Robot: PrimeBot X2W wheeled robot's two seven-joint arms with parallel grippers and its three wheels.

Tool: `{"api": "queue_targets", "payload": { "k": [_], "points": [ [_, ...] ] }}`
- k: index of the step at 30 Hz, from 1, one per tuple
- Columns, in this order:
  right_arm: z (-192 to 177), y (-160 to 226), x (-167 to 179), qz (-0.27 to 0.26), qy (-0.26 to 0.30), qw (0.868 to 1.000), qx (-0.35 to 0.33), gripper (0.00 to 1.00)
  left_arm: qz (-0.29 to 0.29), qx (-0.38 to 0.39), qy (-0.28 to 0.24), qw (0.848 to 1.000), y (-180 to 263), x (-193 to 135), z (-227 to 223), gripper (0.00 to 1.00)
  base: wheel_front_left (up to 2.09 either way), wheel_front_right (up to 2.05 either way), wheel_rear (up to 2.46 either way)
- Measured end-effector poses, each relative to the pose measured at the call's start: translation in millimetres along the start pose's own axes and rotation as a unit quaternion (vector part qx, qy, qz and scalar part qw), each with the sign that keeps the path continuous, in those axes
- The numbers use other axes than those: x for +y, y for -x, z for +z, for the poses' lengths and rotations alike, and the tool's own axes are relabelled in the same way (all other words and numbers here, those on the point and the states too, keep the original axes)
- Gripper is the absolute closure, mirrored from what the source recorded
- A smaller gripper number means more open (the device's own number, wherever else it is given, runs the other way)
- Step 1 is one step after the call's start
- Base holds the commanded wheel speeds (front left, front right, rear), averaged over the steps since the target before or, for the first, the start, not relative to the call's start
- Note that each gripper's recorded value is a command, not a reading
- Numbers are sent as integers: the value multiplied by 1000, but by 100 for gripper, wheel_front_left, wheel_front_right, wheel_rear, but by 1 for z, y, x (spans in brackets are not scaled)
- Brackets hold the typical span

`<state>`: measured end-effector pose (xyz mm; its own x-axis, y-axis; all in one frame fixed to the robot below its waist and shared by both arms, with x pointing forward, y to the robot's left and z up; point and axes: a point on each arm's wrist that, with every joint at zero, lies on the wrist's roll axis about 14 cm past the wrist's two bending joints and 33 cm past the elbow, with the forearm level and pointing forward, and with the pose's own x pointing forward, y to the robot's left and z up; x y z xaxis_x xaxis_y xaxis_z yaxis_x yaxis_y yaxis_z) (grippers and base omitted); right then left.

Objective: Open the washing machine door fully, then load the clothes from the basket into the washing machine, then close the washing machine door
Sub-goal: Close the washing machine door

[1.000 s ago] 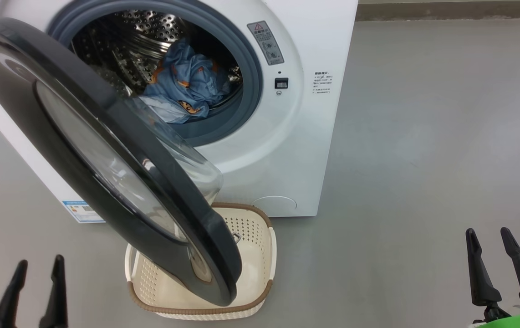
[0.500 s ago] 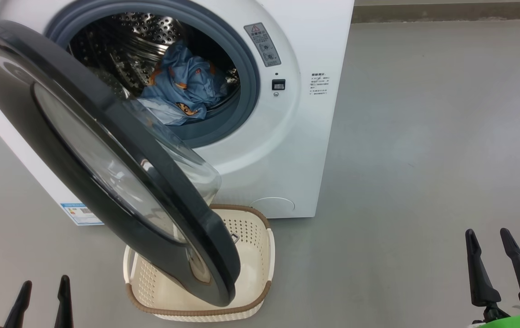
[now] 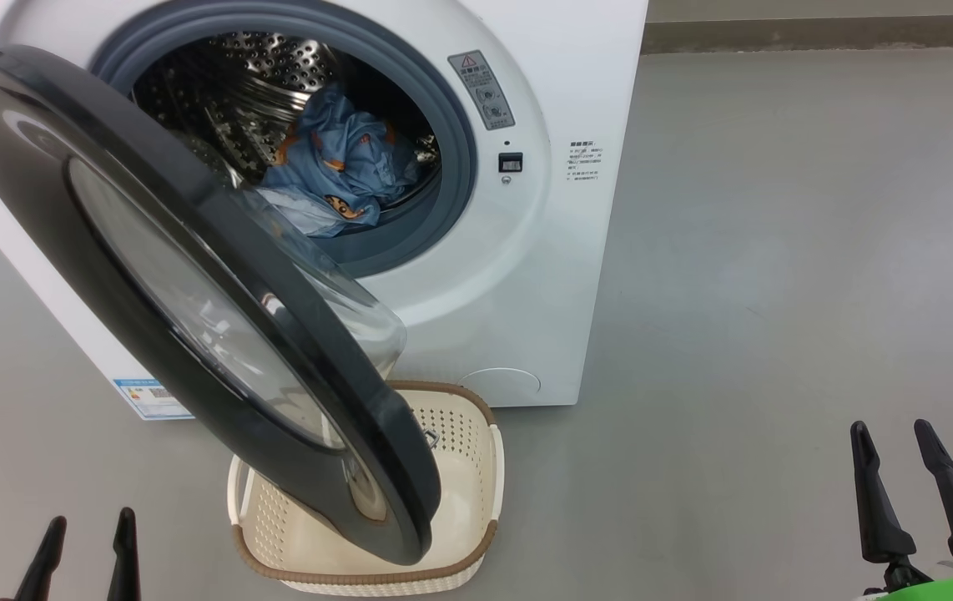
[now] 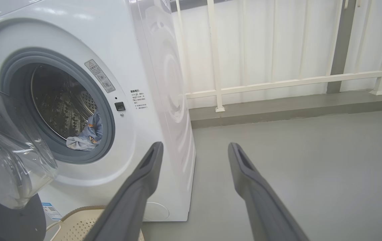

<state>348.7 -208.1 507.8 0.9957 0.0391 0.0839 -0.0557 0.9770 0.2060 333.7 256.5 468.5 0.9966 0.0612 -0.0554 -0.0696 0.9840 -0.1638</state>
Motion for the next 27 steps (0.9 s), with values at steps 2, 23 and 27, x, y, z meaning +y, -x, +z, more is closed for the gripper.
{"api": "queue_targets", "payload": {
  "k": [2,23,27],
  "points": [
    [0,0,0,0,0,1000,1,0,-1,1,0,1000,0,-1,0,0,0,0,0],
    [-2,-3,13,20,-3,1000,2,94,1,-6,2,1000,5,0,3,0,0,0,0],
    [-2,-5,19,30,-4,1000,2,100,3,-11,3,1000,7,1,6,0,0,0,0]
  ]
}}
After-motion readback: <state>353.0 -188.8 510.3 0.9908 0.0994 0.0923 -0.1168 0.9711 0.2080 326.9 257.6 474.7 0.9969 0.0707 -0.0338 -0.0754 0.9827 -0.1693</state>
